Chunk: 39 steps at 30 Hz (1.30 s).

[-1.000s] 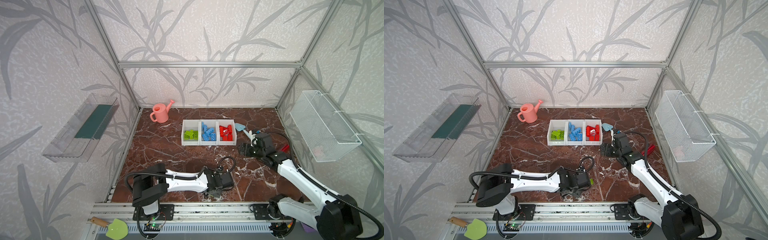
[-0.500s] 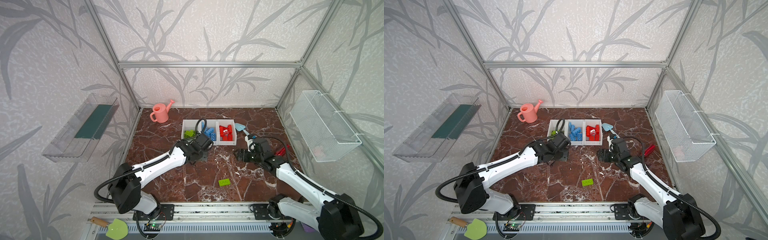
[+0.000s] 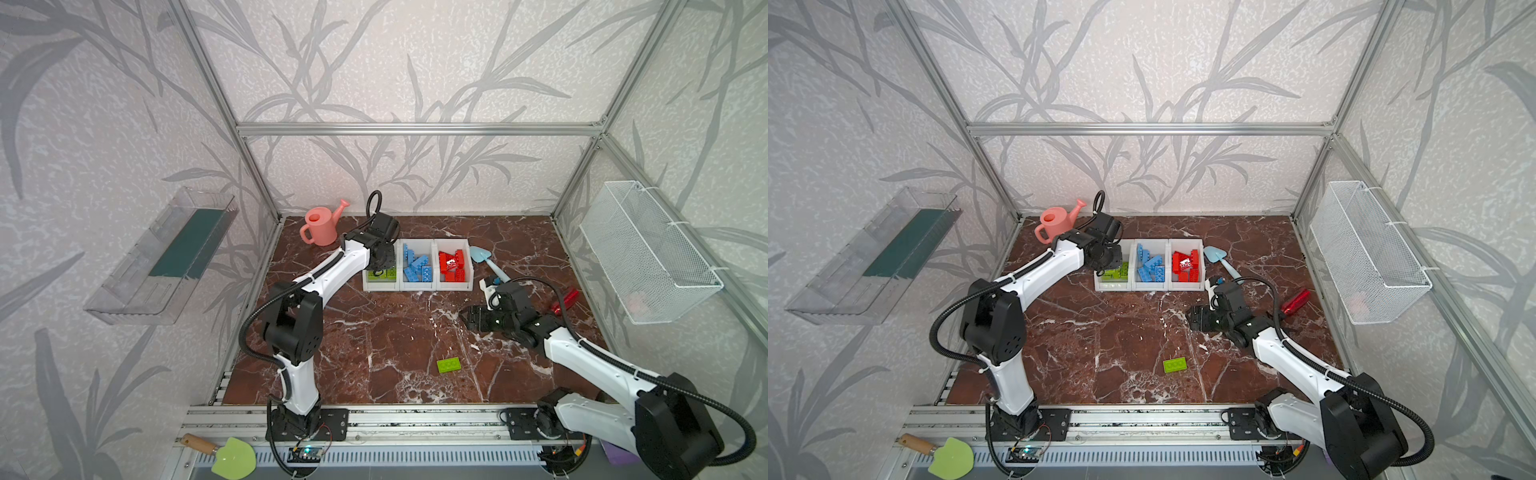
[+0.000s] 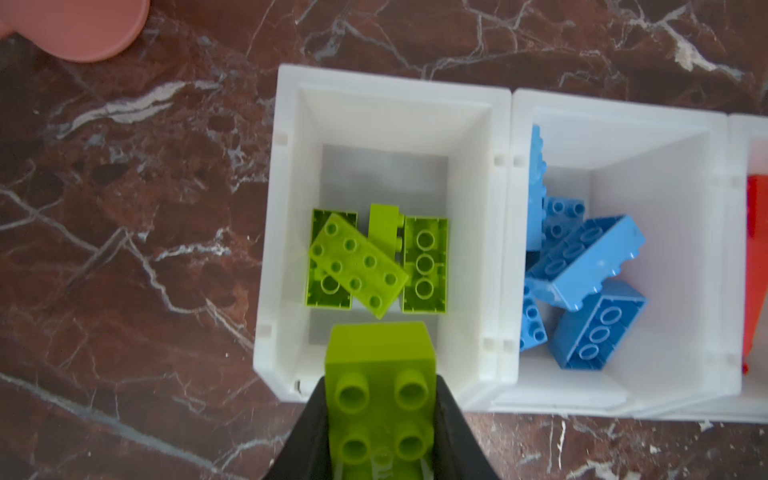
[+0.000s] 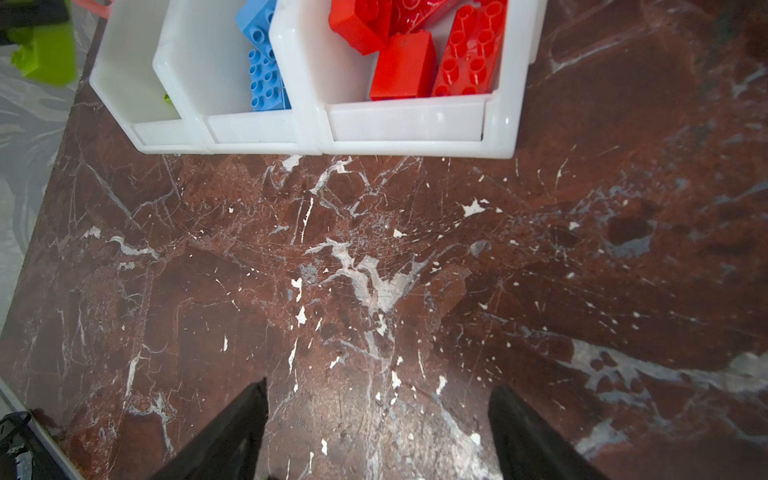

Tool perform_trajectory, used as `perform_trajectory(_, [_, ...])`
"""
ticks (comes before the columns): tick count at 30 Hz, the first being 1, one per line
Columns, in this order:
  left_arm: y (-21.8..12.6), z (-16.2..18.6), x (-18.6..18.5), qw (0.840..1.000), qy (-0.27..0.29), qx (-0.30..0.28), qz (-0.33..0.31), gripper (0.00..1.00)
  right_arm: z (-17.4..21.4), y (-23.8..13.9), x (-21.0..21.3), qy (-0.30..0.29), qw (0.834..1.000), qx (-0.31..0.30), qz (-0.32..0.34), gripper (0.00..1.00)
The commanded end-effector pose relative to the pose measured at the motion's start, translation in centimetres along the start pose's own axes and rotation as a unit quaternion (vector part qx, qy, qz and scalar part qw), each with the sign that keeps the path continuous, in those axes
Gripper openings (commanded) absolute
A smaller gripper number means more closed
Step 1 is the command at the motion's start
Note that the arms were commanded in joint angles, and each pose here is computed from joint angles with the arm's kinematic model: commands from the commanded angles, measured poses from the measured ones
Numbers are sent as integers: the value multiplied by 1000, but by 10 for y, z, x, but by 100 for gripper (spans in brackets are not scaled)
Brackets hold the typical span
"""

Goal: Sort the legos into containers by color
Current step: 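Carry the lime-green brick into the green-brick compartment with the left gripper and release, then grasp the last lime-green brick with the right gripper while the left gripper withdraws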

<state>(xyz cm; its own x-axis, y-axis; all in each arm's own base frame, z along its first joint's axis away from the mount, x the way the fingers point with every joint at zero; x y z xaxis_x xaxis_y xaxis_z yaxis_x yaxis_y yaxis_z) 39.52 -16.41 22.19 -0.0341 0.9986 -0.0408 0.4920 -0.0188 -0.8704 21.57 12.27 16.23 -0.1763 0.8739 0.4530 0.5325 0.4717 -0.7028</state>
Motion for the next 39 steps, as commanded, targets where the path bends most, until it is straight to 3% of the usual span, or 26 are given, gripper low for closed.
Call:
perform_trajectory(1, [2,-15,3,1000,24,12,5,27,1,0,2,-4,1000,-7,-8,84])
perform_trajectory(5, [12,-27,2,999,30,19,6,29,1,-2,3,-12,1000,-12,0,84])
perform_trajectory(8, [15,-30,0,999,33,20,5,33,4,-5,12,-52,998,-19,31,84])
perform_trajectory(15, [11,-31,2,1000,22,17,0,60,9,-8,34,-119,990,-20,67,85])
perform_trajectory(23, [-48,-17,12,999,-16,-37,26,71,34,-7,46,-139,986,6,96,91])
perform_trajectory(34, [-132,47,34,986,-48,-120,107,79,70,14,67,-141,980,70,121,97])
perform_trajectory(39, [-154,76,46,983,-49,-141,110,86,90,23,76,-143,977,97,129,98])
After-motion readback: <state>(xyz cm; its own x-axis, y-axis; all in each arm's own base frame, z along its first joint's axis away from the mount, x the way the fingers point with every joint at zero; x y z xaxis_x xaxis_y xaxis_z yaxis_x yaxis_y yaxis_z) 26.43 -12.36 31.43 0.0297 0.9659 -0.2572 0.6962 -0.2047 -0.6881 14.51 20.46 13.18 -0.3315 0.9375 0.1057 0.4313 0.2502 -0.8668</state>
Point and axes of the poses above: each gripper's point midway between its finger pads, its own y axis out along the fingers, its own x axis along the line the jaws close on, z = x × y, the point moved 10 cm from there along -y, back along the fingers, and after that the axes turned 3 degrees about y, right-handed, at the moved point
